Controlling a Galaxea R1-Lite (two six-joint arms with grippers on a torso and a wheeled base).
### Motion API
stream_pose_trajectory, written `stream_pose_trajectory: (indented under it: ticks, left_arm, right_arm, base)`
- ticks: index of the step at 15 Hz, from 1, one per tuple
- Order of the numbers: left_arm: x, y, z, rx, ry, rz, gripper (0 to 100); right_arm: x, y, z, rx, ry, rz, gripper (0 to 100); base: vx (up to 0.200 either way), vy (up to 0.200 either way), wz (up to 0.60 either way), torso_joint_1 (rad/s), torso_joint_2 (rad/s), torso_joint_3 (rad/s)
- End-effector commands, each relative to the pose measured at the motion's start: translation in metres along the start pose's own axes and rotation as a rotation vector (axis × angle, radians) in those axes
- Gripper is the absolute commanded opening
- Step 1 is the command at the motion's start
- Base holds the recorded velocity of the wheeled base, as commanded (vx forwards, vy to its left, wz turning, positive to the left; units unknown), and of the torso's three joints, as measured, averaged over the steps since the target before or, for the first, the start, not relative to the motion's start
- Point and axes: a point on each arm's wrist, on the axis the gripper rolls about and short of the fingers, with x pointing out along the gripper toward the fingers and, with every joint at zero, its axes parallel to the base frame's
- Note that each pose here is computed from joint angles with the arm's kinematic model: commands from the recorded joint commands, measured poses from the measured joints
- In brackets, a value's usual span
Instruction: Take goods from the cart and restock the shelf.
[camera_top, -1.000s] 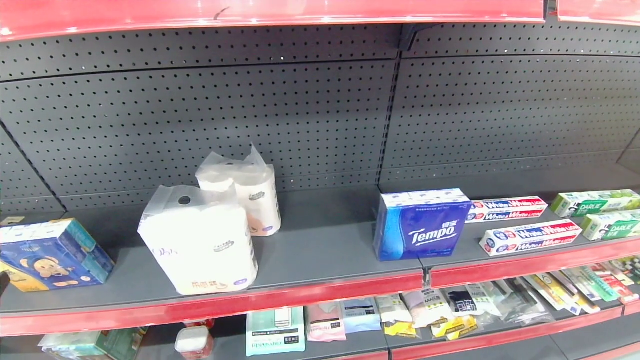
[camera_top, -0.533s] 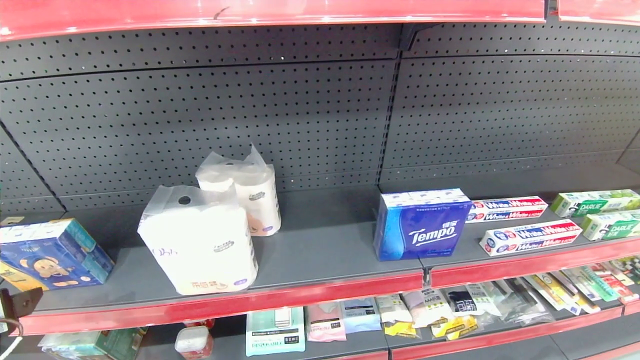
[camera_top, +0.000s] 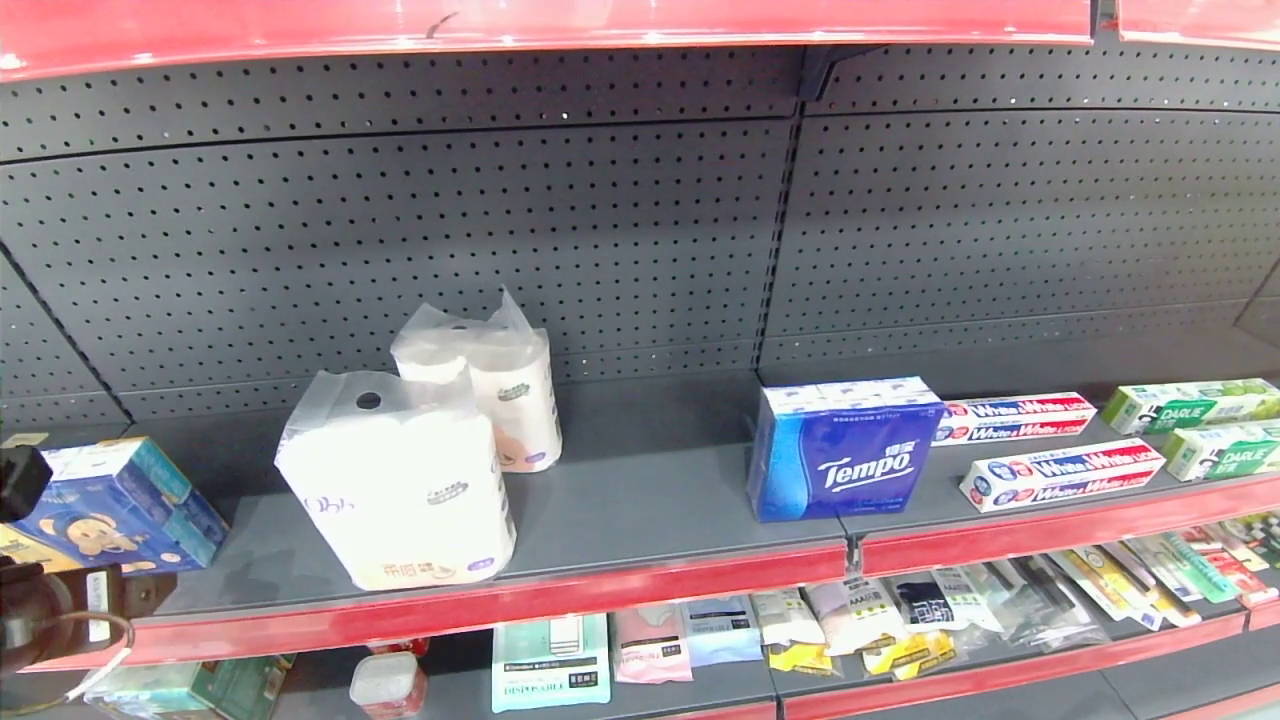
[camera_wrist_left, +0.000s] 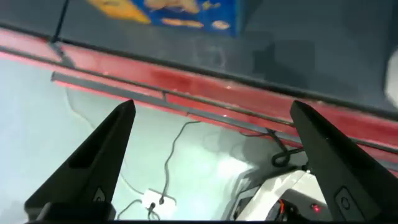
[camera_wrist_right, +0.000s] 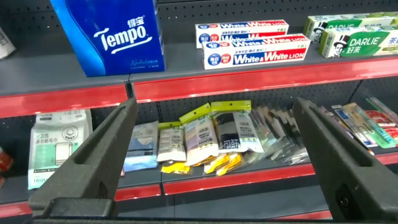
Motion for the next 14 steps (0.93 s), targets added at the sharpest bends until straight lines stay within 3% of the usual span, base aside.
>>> stream_pose_trajectory:
  ticks: [1, 6, 7, 9, 14]
  left_arm:
    - [0.012, -0.007, 0.002, 0.012, 0.016, -0.040, 100]
    - [0.027, -0.016, 0.000, 0.037, 0.075, -0.065, 100]
    - [0.032, -0.019, 0.001, 0.038, 0.074, -0.076, 100]
    - [0.042, -0.025, 0.004, 0.011, 0.057, -0.092, 100]
    - [0.054, -0.037, 0.004, 0.035, 0.072, -0.120, 100]
  right_arm:
    - [0.000, 0.000, 0.000, 0.000, 0.000, 0.000, 100]
    - [0.000, 0.000, 0.000, 0.000, 0.002, 0.000, 100]
    - [0.000, 0.000, 0.000, 0.000, 0.000, 0.000, 100]
    - [0.000, 0.000, 0.000, 0.000, 0.002, 0.000, 100]
    - [0.000, 0.000, 0.000, 0.000, 0.002, 0.000, 100]
  base:
    - [0.000, 0.000, 0.00, 0.000, 0.00, 0.000]
    - [0.000, 0.000, 0.00, 0.000, 0.00, 0.000]
    - [0.000, 0.000, 0.00, 0.000, 0.00, 0.000]
    - [0.000, 0.000, 0.00, 0.000, 0.00, 0.000]
    - [0.000, 0.000, 0.00, 0.000, 0.00, 0.000]
